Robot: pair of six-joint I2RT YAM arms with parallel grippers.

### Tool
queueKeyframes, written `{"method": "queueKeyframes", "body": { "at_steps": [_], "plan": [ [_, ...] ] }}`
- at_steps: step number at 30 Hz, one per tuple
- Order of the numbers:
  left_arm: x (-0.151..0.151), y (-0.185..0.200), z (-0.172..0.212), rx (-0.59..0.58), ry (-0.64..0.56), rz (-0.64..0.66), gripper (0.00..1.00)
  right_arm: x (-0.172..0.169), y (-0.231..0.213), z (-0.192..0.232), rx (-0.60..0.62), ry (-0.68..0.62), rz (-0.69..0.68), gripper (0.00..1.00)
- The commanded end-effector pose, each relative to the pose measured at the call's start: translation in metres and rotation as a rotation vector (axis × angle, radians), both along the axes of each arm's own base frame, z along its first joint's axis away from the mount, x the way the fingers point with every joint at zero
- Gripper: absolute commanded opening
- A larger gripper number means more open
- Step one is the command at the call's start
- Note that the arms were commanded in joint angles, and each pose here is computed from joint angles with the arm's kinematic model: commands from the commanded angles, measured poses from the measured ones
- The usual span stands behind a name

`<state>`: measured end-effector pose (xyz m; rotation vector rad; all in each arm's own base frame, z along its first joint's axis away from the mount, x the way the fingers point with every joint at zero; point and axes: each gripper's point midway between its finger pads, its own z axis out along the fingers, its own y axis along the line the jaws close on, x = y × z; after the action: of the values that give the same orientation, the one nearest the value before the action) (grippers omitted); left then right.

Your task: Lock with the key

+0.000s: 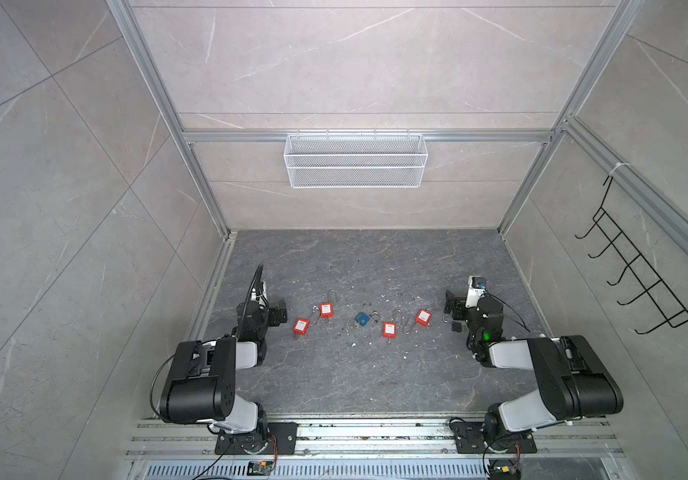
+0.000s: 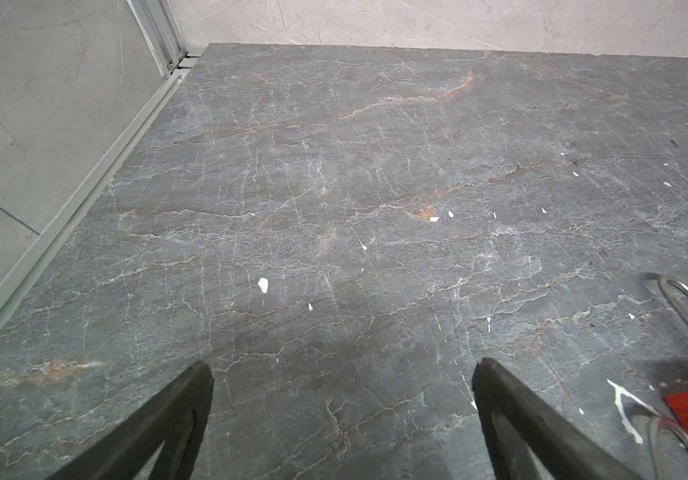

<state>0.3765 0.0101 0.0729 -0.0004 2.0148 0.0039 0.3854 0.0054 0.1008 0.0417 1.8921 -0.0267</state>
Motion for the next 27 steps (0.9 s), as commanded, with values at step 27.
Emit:
{"method": "queueKeyframes", "body": {
  "at_steps": [27],
  "plan": [
    [-0.088, -0.084, 0.123, -0.499, 0.227, -0.034, 0.95, -0.060, 0.026, 0.005, 0.150, 0.879, -0.042, 0.94]
  ]
}}
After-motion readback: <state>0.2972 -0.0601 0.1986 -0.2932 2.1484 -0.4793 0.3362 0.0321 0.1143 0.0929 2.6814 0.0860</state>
